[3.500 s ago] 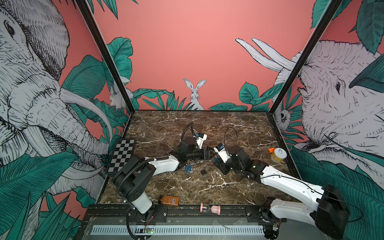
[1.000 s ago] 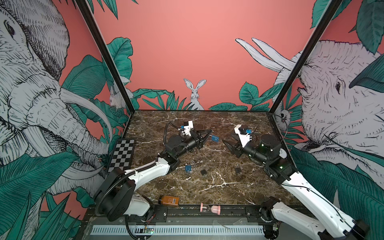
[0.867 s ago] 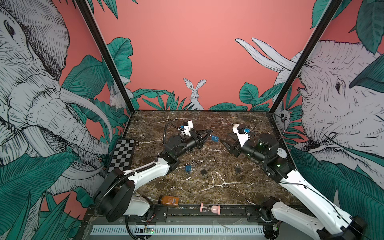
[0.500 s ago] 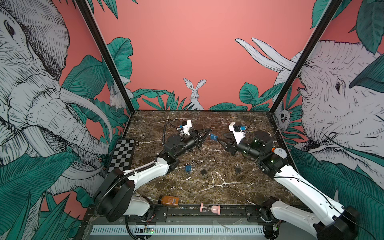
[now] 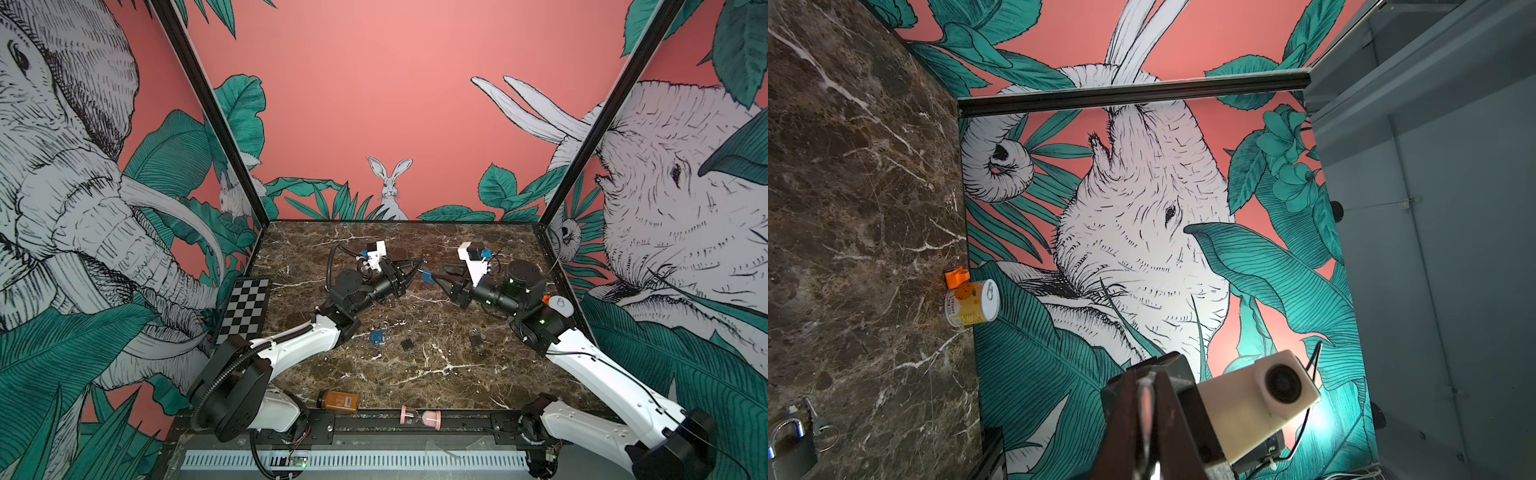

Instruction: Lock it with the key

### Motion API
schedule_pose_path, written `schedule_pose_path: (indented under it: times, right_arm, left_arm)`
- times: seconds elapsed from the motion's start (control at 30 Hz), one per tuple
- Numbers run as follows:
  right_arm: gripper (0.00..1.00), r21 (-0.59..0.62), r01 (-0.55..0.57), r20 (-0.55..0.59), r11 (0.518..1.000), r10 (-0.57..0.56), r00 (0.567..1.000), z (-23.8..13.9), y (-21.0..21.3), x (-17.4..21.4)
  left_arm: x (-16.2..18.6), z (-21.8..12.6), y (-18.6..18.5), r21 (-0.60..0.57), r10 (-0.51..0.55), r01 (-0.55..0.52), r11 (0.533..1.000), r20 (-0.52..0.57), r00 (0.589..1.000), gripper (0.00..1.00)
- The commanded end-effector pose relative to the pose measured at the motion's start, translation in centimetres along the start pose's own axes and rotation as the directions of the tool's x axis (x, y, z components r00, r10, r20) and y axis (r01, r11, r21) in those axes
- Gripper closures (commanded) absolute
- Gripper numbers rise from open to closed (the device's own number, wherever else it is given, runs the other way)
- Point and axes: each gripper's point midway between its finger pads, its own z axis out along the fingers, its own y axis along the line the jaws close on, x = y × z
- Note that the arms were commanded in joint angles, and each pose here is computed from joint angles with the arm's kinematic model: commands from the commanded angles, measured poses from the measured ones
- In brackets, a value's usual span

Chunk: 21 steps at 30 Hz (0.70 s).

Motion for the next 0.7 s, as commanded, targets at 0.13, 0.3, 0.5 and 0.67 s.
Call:
schedule_pose_path:
  times: [0.13, 0.3, 0.5, 0.67]
  right_arm:
    - [0.59, -0.037, 0.004, 0.003, 0.999, -0.003, 1.0, 0.0, 0.5, 0.1]
    - [0.61, -0.069, -0.026, 0.004, 0.997, 0.027, 1.0, 0.6, 0.8, 0.3]
    - [0.68, -0.112, -0.06, -0.01, 0.992, 0.059, 0.998, 1.3, 1.2, 0.8]
    - [0.7, -0.109, -0.066, -0.019, 0.992, 0.064, 0.998, 1.3, 1.1, 1.2]
  left_arm:
    - [0.3, 0.0, -2.3, 0.076, 0.022, -0.021, 0.997, -0.014, 1.0, 1.0]
    - [0.4, 0.3, -2.2, 0.069, 0.027, -0.025, 0.997, -0.022, 0.999, 1.0]
    - [0.4, 0.6, -2.2, 0.071, 0.024, -0.022, 0.997, -0.032, 0.999, 1.0]
    - [0.4, 0.6, -2.1, 0.063, 0.029, -0.027, 0.998, -0.03, 0.999, 1.0]
